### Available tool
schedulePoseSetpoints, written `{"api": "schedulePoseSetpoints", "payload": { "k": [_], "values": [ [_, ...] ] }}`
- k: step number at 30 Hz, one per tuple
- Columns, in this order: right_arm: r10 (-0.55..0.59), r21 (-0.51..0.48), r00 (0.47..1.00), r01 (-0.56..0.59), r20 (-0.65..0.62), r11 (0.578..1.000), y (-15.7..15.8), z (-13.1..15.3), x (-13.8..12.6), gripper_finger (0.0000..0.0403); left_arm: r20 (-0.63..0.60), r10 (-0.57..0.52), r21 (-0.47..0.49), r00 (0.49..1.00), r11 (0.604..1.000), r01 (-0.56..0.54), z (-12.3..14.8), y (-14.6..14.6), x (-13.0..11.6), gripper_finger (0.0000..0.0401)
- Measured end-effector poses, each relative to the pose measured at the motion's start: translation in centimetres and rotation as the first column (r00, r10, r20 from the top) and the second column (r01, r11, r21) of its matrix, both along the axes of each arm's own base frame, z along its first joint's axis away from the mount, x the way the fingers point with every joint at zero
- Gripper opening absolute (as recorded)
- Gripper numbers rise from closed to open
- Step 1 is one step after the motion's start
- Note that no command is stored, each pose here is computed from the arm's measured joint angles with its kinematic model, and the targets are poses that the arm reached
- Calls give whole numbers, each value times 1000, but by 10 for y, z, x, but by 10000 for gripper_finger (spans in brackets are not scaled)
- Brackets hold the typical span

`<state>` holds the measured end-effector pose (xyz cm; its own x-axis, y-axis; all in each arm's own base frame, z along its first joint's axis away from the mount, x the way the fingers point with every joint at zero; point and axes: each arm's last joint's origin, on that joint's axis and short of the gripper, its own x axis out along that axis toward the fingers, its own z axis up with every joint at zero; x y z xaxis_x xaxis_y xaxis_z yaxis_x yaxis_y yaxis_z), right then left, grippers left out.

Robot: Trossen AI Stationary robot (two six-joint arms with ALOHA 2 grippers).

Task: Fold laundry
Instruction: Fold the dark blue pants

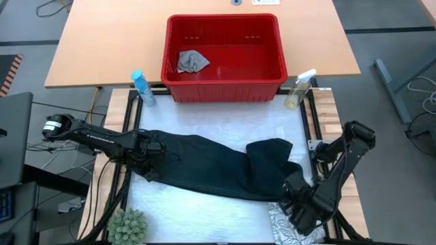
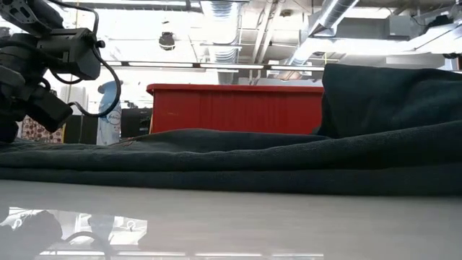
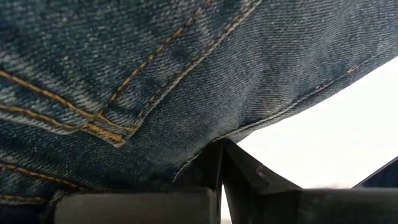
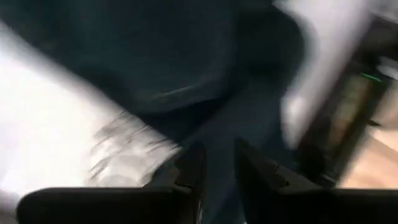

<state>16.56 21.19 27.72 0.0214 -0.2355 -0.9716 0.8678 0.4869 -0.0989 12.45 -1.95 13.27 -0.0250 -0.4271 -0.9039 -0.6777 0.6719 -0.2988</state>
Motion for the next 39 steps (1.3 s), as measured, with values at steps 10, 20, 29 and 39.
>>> {"api": "schedulePoseSetpoints", "payload": {
  "k": [10,20,29,39],
  "values": [
    [-500,-80,865,496,-42,865,-57,-22,22,108,-2,-5,-7,1000,1000,5,0,0,0,0],
    [-724,-110,688,717,-45,688,-133,-38,1,158,10,-36,-16,999,999,36,0,0,-1,0],
    [-749,-33,638,765,181,643,-169,-65,-9,178,15,-40,-15,999,999,40,-1,0,-1,0],
    [-749,-62,624,776,223,628,-191,-102,-4,178,15,-43,-21,999,999,43,-1,0,-1,0]
  ]
}}
